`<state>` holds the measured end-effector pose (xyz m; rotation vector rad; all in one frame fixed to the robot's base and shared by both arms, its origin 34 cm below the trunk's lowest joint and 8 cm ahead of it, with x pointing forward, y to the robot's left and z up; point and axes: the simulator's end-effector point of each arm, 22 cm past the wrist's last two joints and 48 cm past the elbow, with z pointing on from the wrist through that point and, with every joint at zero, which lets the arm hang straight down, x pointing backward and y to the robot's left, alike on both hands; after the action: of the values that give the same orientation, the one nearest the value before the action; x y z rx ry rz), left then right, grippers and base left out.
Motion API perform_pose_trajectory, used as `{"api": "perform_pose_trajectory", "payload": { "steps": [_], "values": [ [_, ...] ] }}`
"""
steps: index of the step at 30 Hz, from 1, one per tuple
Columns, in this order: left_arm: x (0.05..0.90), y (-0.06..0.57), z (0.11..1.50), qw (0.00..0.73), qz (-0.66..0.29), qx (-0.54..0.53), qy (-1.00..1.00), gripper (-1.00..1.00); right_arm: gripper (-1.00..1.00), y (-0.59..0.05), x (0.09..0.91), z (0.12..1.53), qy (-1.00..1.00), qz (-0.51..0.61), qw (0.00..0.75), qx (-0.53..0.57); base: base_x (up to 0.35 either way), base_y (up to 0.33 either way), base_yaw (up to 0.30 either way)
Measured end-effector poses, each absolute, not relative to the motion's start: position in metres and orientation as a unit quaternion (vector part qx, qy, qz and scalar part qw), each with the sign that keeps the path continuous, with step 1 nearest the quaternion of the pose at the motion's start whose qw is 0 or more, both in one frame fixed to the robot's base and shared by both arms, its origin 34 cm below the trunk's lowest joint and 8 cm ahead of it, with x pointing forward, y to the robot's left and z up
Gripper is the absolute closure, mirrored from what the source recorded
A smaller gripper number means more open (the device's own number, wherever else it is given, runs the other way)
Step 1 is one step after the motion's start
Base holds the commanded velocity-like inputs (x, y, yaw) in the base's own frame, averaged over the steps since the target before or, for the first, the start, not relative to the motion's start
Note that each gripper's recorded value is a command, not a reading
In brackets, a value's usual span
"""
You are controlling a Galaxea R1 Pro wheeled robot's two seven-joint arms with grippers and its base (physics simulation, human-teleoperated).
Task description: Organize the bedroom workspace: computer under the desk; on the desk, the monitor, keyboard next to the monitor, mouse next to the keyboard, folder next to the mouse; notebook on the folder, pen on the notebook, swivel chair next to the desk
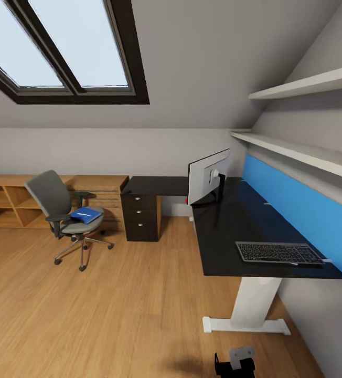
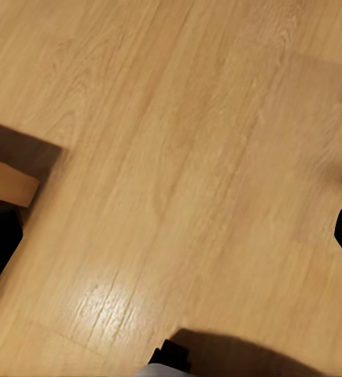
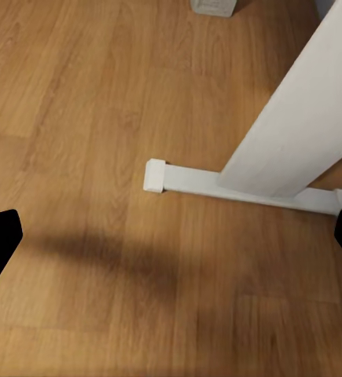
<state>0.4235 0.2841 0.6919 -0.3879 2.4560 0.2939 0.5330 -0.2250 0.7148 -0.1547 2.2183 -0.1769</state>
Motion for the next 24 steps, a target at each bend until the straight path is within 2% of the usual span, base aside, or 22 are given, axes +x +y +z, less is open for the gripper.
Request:
{"api": "perform_pose_trajectory", "payload": {
  "steps": [10,11,19,24],
  "values": [
    [0.418,0.284,0.699,0.311,0.112,-0.146,0.933,-1.0,-1.0,-0.222,0.533,0.727,0.888,-0.069,0.45,-0.061,0.0,0.0,0.0],
    [0.417,0.287,0.7,0.311,0.114,-0.145,0.932,-1.0,-1.0,-0.223,0.555,0.76,0.852,-0.075,0.517,-0.028,0.0,0.0,0.0],
    [0.414,0.289,0.706,0.311,0.115,-0.145,0.932,-1.0,-1.0,-0.216,0.594,0.812,0.819,-0.078,0.568,0.023,0.0,0.0,0.0],
    [0.412,0.289,0.71,0.311,0.116,-0.145,0.932,-1.0,-1.0,-0.229,0.638,0.855,0.825,-0.081,0.56,0.009,0.0,0.0,0.0]
  ]
}}
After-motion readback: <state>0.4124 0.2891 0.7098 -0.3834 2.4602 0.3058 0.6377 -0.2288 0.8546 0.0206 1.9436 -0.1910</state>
